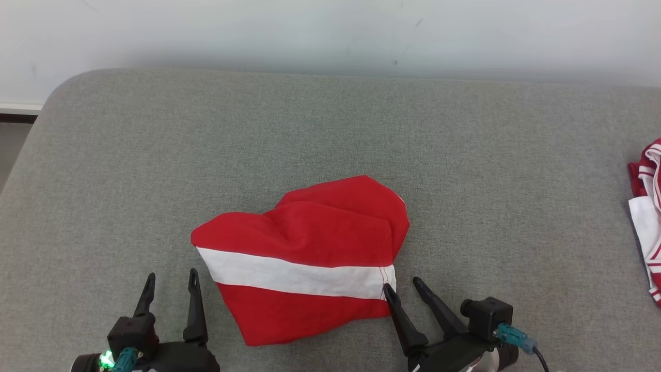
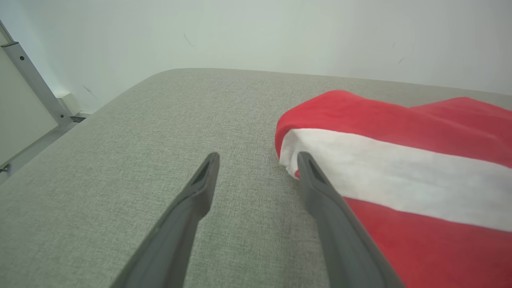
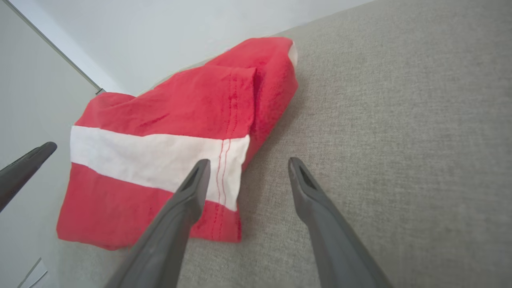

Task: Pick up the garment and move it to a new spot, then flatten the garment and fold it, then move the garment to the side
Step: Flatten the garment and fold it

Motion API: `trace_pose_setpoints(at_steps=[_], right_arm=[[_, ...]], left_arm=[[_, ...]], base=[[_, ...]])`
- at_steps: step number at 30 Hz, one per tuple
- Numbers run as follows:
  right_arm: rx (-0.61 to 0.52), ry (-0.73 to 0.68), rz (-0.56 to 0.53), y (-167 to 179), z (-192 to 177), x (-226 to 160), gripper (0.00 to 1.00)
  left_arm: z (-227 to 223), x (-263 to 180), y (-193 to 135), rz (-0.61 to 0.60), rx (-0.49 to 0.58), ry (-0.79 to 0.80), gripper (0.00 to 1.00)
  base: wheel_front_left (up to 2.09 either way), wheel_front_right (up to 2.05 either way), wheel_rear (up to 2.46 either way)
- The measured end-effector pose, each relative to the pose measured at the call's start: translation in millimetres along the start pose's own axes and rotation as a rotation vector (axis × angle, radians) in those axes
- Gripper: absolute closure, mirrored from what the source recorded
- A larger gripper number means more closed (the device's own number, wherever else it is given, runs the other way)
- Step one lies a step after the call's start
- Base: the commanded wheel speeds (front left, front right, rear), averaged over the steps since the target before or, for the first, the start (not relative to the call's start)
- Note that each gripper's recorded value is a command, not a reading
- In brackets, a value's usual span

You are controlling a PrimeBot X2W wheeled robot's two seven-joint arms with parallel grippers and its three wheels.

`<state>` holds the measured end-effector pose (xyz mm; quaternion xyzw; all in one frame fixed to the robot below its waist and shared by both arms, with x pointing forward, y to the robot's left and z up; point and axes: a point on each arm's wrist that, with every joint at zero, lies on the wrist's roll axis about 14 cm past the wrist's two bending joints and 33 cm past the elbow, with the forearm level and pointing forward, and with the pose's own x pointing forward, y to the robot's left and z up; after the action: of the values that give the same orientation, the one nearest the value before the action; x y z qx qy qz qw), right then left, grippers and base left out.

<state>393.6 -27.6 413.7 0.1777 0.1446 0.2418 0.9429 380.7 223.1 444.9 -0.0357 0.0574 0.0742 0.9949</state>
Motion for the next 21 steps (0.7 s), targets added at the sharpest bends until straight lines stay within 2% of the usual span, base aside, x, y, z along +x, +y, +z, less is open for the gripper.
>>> trace_pose_setpoints(at_steps=[9, 10, 11, 12, 13, 18, 21], right_arm=[[0.009, 0.045, 0.036, 8, -11, 8, 0.00], [0.011, 0.044, 0.041, 10, -10, 10, 0.15], [0.011, 0.039, 0.047, 11, -8, 13, 0.40], [0.009, 0.032, 0.052, 12, -6, 15, 0.80], [0.008, 0.030, 0.055, 12, -4, 16, 1.00], [-0.002, 0.027, 0.031, -1, -1, 16, 1.00], [0.000, -0.019, -0.024, -20, 15, 16, 1.00]], left_arm=[[-3, -1, 3, 0.008, 0.001, 0.008, 0.00], [-3, -1, 4, 0.009, 0.001, 0.010, 0.00], [-4, -2, 5, 0.013, 0.001, 0.011, 0.00], [-4, -2, 6, 0.016, 0.001, 0.012, 0.00], [-4, -2, 7, 0.016, 0.001, 0.012, 0.00], [-7, -4, 9, 0.023, 0.000, 0.022, 0.00], [-10, -6, 8, 0.017, -0.004, 0.030, 0.00]], base=[[0.00, 0.00, 0.00], [0.00, 0.00, 0.00], [0.00, 0.00, 0.00], [0.00, 0.00, 0.00], [0.00, 0.00, 0.00], [0.00, 0.00, 0.00], [0.00, 0.00, 0.00]])
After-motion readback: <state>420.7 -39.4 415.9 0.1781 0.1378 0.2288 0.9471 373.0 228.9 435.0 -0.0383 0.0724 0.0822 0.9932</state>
